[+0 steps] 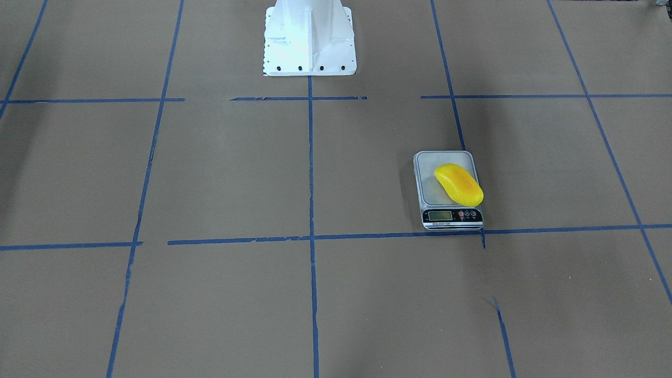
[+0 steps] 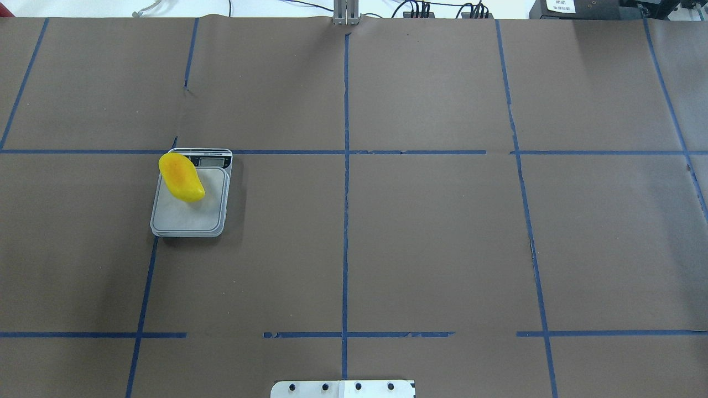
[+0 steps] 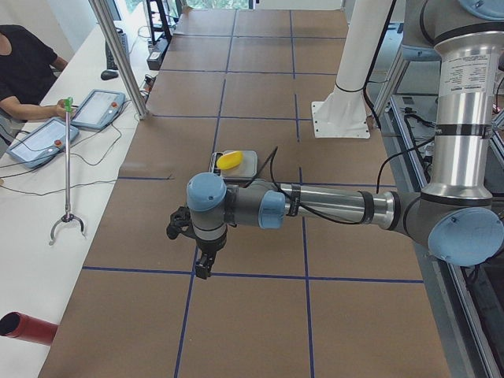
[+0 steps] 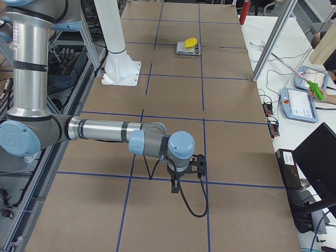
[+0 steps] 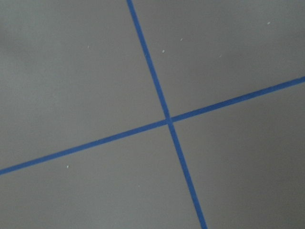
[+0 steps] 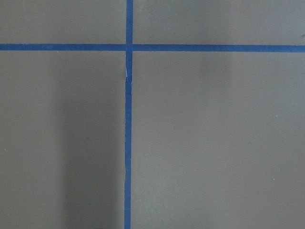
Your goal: Weigh mango
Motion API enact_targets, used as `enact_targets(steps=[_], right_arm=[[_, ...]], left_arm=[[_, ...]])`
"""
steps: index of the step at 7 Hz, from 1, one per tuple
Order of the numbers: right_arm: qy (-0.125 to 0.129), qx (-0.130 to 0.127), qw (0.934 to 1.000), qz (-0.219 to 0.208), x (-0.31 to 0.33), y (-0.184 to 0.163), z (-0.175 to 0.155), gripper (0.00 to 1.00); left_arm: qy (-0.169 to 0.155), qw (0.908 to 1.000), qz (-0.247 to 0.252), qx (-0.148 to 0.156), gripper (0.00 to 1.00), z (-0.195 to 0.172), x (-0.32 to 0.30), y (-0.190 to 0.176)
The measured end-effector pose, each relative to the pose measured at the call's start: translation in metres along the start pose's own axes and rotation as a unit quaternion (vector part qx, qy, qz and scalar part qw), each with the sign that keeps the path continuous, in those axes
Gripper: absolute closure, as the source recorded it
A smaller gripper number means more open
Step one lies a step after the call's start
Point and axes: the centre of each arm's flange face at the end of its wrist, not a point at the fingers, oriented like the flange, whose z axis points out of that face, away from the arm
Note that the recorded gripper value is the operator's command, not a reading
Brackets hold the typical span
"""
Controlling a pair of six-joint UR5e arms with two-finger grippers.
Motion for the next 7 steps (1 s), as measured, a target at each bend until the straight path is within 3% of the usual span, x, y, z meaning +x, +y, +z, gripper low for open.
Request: enact_targets(steps=[2,7], right_arm=[[0.000,0.000,1.0000,-0.001,0.0000,0.0000,0.0000,0.00],[0.000,0.000,1.0000,0.000,-0.0001,0.0000,-0.0001,0.00]], left_arm=[[0.021,0.9997,-0.012,-0.008,0.00,0.0113,-0.0059,0.0062],[0.022,0.9997,-0.010,-0.007,0.00,0.0109,-0.0053,0.0035]])
